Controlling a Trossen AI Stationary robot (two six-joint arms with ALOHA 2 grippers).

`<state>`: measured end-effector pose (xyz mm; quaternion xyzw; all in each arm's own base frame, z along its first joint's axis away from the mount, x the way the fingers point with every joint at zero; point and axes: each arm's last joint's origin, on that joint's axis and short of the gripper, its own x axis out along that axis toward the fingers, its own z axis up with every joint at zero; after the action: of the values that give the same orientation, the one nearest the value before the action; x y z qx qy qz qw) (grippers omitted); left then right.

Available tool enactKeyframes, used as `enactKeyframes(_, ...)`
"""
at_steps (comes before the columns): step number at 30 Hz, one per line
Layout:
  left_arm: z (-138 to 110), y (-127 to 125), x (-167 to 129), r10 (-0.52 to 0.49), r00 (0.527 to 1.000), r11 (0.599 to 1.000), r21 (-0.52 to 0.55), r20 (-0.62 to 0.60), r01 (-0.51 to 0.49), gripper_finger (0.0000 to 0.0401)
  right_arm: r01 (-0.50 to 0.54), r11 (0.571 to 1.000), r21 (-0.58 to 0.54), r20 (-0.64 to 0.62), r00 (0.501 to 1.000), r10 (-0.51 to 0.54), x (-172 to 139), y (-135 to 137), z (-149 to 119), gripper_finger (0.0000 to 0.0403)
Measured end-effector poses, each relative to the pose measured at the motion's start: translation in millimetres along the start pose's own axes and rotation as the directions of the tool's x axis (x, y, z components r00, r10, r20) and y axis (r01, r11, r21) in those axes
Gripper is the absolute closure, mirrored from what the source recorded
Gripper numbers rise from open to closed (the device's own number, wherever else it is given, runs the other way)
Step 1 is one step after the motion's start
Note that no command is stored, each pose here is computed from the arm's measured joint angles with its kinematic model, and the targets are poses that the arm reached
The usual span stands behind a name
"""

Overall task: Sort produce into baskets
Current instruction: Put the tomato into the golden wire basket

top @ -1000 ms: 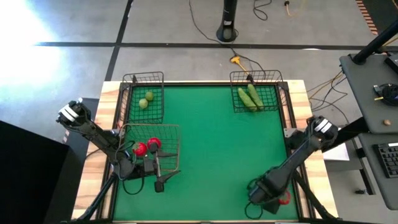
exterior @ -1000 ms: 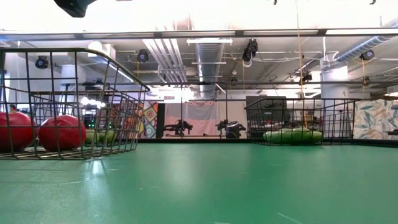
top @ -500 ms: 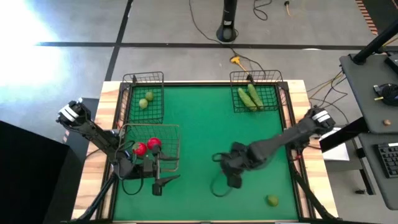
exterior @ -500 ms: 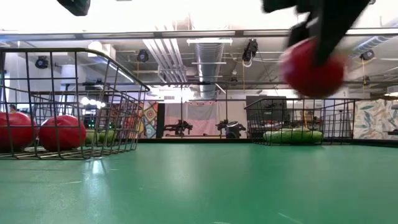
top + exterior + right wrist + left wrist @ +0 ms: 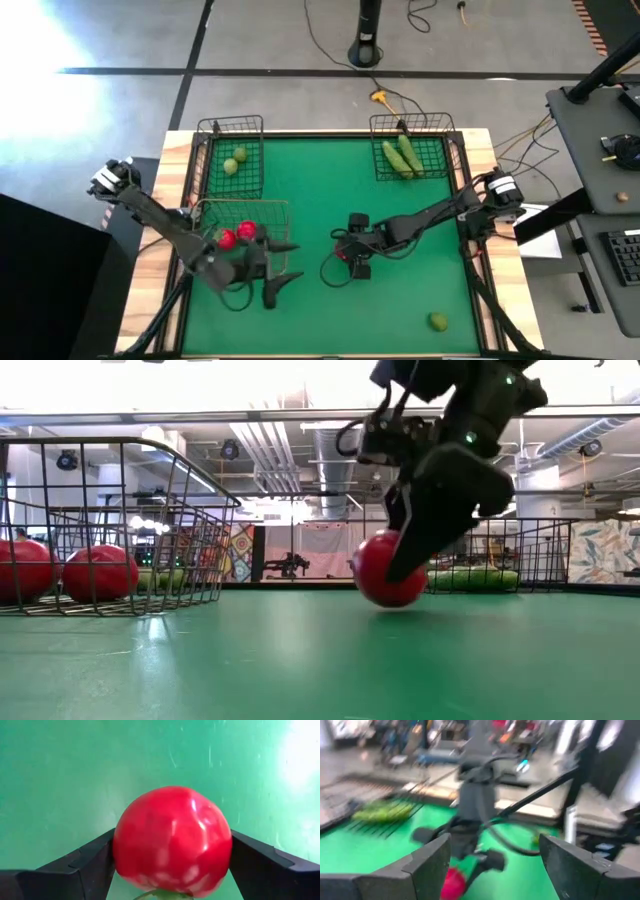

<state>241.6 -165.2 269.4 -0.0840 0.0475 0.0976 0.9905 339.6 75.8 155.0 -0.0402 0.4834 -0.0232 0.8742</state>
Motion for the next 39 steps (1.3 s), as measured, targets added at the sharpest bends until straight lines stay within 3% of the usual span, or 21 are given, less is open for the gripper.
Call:
enactKeyframes(6,18,8,21,0.146,0.978,0.989,0.02,-0.147,-0.144,0.0118,0.017,1.0,0.003,-0.014,1.0,-0.017,4,-1,-9,0.0064)
enactKeyframes(10,22,10,33,0.193,0.965,0.981,0.037,-0.178,-0.189,0.0118,0.014,1.0,-0.01,-0.051,0.999,-0.015,5,-1,-13,0.0037)
enactKeyframes(15,22,16,43,0.222,0.954,0.975,0.017,-0.203,-0.223,0.0118,0.002,0.999,-0.036,-0.065,0.998,-0.005,-8,3,1,0.0029)
enactKeyframes(20,22,26,52,0.179,0.951,0.981,-0.021,-0.254,-0.19,0.0118,-0.005,0.997,-0.082,-0.08,0.997,-0.002,-23,16,9,0.0028)
enactKeyframes(26,20,33,61,0.137,0.945,0.987,-0.036,-0.297,-0.155,0.0118,0.097,0.99,-0.1,0.048,0.995,-0.092,-63,32,14,0.0028)
enactKeyframes(34,1,31,92,0.093,0.915,0.994,-0.017,-0.393,-0.108,0.0118,0.145,0.989,0.008,0.186,0.972,-0.144,-111,45,-1,0.0028)
enactKeyframes(39,-15,23,120,0.028,0.896,0.999,-0.02,-0.443,-0.041,0.0118,0.264,0.962,0.063,0.195,0.942,-0.272,-138,50,-23,0.0028)
